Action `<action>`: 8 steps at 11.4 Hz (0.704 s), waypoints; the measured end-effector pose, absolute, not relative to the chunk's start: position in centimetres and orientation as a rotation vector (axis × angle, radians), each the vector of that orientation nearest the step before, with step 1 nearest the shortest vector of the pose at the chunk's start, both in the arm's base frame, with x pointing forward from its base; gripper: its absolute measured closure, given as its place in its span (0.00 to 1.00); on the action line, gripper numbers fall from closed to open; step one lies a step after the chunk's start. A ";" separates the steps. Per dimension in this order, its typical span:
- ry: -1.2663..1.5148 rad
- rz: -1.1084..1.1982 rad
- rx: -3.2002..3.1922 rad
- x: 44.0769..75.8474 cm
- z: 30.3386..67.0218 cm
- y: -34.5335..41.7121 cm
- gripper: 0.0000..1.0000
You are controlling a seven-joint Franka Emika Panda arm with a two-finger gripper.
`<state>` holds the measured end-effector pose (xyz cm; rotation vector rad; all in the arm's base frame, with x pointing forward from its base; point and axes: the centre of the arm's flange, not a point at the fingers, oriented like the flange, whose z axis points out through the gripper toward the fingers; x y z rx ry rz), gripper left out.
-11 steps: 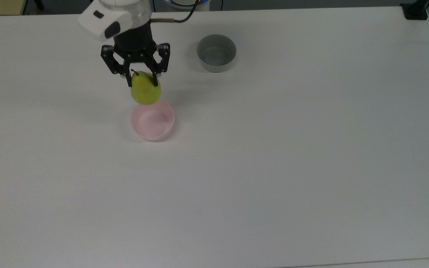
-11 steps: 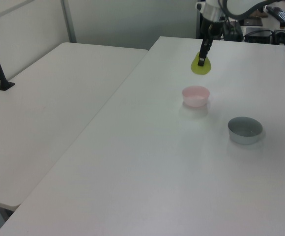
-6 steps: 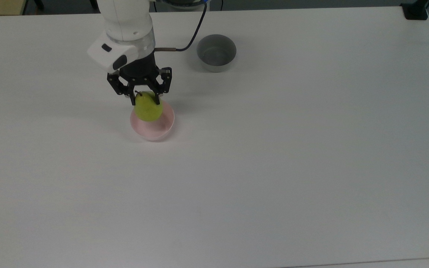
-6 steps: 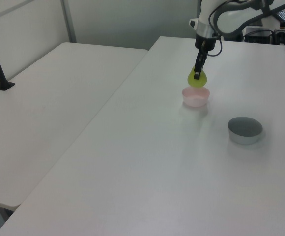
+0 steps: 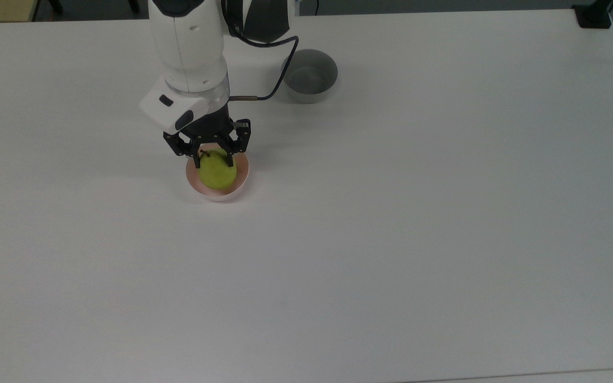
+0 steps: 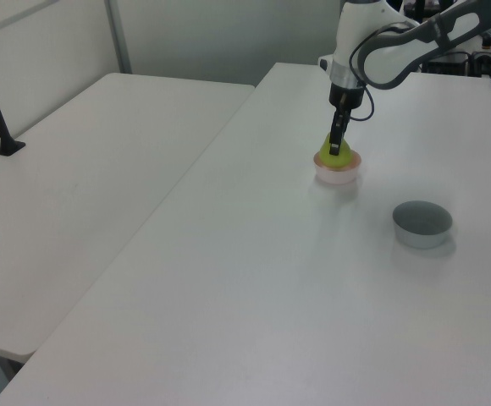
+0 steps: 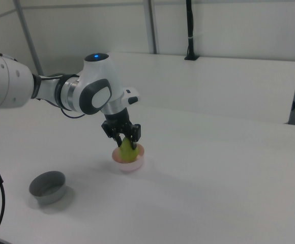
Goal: Place the pear in the bowl
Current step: 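Lower the pear into the pink bowl and open the gripper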
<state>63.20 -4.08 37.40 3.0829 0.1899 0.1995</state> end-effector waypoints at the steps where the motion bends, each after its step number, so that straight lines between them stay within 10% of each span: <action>1: 0.194 0.191 3.083 63.3 36.7 -3.9 0.43; 4: 0.206 0.191 3.080 63.6 35.6 -3.5 0.39; 8: 0.172 0.206 3.081 63.8 36.0 -3.7 0.00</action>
